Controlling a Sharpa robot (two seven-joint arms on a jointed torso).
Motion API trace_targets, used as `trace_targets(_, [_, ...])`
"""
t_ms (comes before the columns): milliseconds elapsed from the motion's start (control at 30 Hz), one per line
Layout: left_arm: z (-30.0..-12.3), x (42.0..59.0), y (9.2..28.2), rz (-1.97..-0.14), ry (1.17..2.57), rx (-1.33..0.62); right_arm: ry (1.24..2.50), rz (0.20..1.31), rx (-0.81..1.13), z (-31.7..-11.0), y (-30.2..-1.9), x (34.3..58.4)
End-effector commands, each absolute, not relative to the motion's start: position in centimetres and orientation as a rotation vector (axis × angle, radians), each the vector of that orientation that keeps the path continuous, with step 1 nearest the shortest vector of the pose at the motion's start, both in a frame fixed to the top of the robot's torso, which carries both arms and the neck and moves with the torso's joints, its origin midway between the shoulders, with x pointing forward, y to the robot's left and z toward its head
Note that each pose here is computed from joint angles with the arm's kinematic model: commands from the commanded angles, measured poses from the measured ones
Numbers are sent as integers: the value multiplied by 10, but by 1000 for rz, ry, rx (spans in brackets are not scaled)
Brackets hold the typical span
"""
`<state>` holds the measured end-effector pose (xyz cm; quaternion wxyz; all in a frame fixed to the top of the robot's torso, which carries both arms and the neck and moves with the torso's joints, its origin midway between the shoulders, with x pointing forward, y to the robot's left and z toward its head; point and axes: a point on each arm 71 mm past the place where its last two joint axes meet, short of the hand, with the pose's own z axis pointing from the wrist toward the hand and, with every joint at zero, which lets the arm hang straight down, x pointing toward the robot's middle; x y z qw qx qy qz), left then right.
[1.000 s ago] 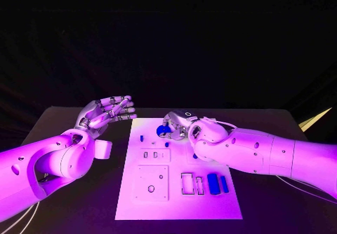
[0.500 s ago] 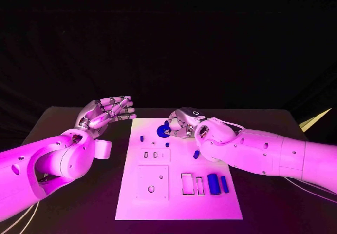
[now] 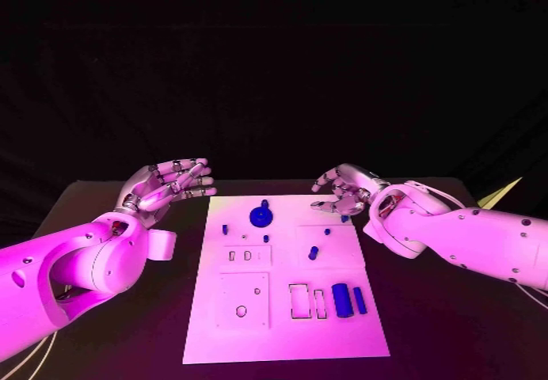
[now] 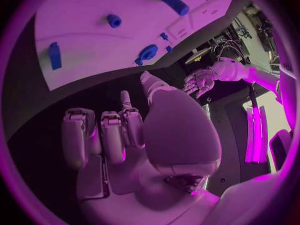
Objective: Assemble the parts on the task board
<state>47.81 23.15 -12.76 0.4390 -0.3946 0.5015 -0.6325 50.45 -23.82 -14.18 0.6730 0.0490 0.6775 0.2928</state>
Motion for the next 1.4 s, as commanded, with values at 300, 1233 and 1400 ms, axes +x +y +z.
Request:
trace_targets(300, [-127, 478, 230, -1585, 1249, -974, 1526, 684, 101, -141, -291, 497])
trace_targets(1233, [-127, 478, 229, -1586, 1249, -974, 1623, 581, 118, -179, -314, 505])
trace_targets(1400, [-127, 478, 229, -1586, 1249, -974, 1630, 579, 121, -184, -312, 506])
